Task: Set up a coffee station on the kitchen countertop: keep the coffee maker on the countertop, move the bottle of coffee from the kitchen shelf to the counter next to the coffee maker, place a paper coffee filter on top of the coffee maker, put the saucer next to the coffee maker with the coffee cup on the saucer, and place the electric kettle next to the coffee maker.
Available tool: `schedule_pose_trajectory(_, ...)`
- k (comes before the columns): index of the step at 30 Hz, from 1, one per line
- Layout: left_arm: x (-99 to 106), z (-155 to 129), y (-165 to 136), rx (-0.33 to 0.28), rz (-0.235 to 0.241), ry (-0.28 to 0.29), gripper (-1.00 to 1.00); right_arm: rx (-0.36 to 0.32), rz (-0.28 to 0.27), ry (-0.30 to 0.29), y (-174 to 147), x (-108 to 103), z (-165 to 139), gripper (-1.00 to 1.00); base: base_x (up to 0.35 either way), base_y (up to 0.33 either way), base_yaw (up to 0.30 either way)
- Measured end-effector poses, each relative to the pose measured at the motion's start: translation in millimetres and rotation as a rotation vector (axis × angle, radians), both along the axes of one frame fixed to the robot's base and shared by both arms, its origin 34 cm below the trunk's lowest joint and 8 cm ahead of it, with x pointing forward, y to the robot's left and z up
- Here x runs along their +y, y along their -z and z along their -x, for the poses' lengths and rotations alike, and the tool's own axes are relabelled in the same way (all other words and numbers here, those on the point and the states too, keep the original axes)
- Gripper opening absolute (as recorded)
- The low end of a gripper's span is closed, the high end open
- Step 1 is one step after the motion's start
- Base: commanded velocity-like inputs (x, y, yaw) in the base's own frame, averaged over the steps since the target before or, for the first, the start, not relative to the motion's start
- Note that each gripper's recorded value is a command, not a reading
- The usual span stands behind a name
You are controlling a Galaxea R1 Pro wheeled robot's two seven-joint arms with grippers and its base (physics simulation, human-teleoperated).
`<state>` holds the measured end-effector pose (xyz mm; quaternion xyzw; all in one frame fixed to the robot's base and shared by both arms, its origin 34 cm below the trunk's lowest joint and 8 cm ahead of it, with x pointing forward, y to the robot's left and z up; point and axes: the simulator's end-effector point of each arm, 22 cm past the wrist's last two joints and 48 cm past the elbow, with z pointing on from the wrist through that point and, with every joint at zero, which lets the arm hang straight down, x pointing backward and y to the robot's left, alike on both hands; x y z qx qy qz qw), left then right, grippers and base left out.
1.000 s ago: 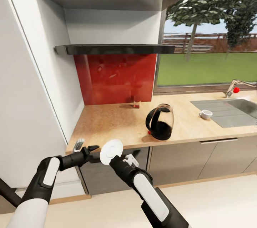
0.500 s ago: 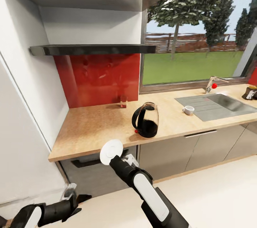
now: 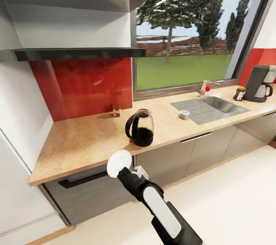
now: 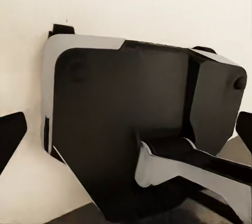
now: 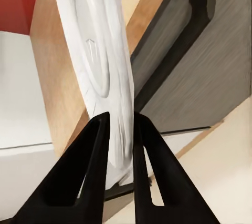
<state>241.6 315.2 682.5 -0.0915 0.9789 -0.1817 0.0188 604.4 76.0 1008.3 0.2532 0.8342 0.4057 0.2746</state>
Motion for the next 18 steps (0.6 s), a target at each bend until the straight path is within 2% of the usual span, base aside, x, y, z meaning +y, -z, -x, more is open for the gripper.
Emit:
schedule_pose_trajectory(4,39,35,24,0.021,-0.187,0.072,1.0,0.005,0.006,-0.003,3,0,1,-1.0,0.0,0.0,-0.279)
schedule_pose_trajectory(6,61,45,31,0.034,-0.302,0.086,1.0,0.01,0.011,-0.005,6,0,2,-1.0,0.0,0.0,-0.279)
schedule_pose_trajectory(7,66,47,32,0.039,-0.332,0.087,1.0,0.011,0.013,-0.006,6,0,2,-1.0,0.0,0.0,-0.277)
schedule_pose_trajectory(10,90,57,34,0.066,-0.467,0.088,1.0,0.029,0.088,0.008,35,-34,0,-1.0,0.0,0.0,-0.231)
schedule_pose_trajectory(12,94,61,35,0.075,-0.511,0.088,1.0,0.058,0.145,0.011,60,-57,1,-1.0,0.0,0.0,-0.196)
schedule_pose_trajectory(14,96,62,35,0.079,-0.53,0.093,1.0,0.104,0.211,0.005,91,-82,7,-1.0,0.0,0.0,-0.212)
schedule_pose_trajectory(18,97,64,35,0.082,-0.551,0.142,1.0,0.265,0.36,-0.015,171,-140,38,-1.0,0.0,0.0,-0.239)
